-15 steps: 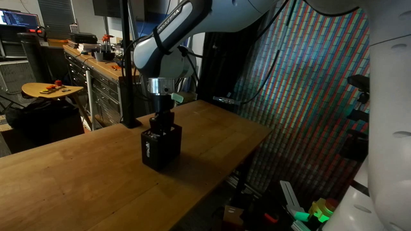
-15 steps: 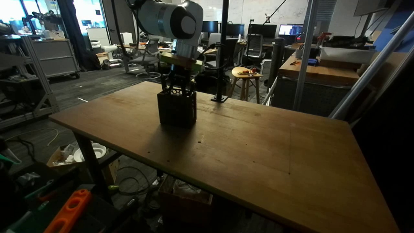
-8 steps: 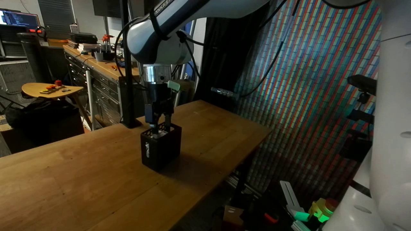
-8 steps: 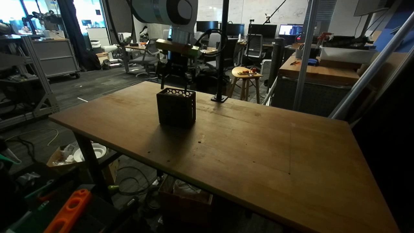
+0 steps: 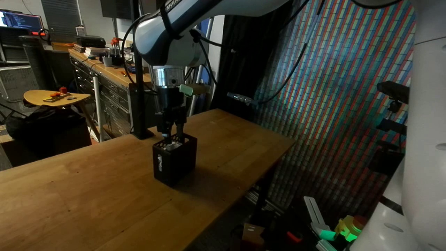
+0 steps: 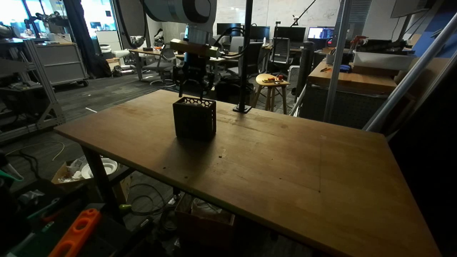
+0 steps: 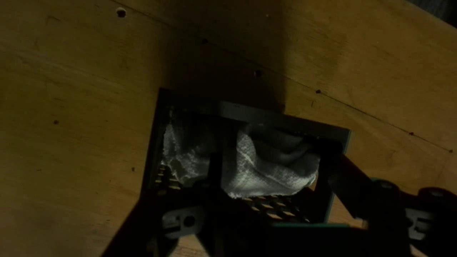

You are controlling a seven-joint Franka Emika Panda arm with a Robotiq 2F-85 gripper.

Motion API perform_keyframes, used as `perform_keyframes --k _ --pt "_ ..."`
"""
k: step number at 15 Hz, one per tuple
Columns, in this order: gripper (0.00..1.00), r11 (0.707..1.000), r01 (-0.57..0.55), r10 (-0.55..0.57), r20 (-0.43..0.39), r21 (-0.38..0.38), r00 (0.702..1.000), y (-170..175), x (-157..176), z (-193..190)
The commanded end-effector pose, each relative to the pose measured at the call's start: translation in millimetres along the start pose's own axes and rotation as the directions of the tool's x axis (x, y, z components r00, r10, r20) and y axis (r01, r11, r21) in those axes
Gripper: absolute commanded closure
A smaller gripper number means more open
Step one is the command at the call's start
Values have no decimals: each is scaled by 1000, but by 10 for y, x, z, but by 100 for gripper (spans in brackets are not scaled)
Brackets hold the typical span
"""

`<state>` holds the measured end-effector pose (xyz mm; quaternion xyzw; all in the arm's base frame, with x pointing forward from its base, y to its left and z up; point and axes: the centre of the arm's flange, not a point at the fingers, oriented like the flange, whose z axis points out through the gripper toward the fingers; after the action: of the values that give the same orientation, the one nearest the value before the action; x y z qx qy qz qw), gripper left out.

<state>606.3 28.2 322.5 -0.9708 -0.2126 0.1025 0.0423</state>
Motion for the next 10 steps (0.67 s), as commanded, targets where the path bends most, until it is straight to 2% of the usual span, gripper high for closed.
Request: perform_keyframes --k 1,6,7,8,9,10 --pt "22 1000 -12 12 4 -19 1000 15 -2 -120" --pt "18 1000 -8 8 1 -13 1000 92 26 -76" --pt "27 1000 -7 7 1 -13 1000 102 29 -77" --pt "43 1000 -4 4 1 -15 1000 114 41 -78" --pt "44 1000 -2 2 2 -16 1000 120 48 -80" --pt "51 1000 0 0 2 -17 1000 122 54 -92"
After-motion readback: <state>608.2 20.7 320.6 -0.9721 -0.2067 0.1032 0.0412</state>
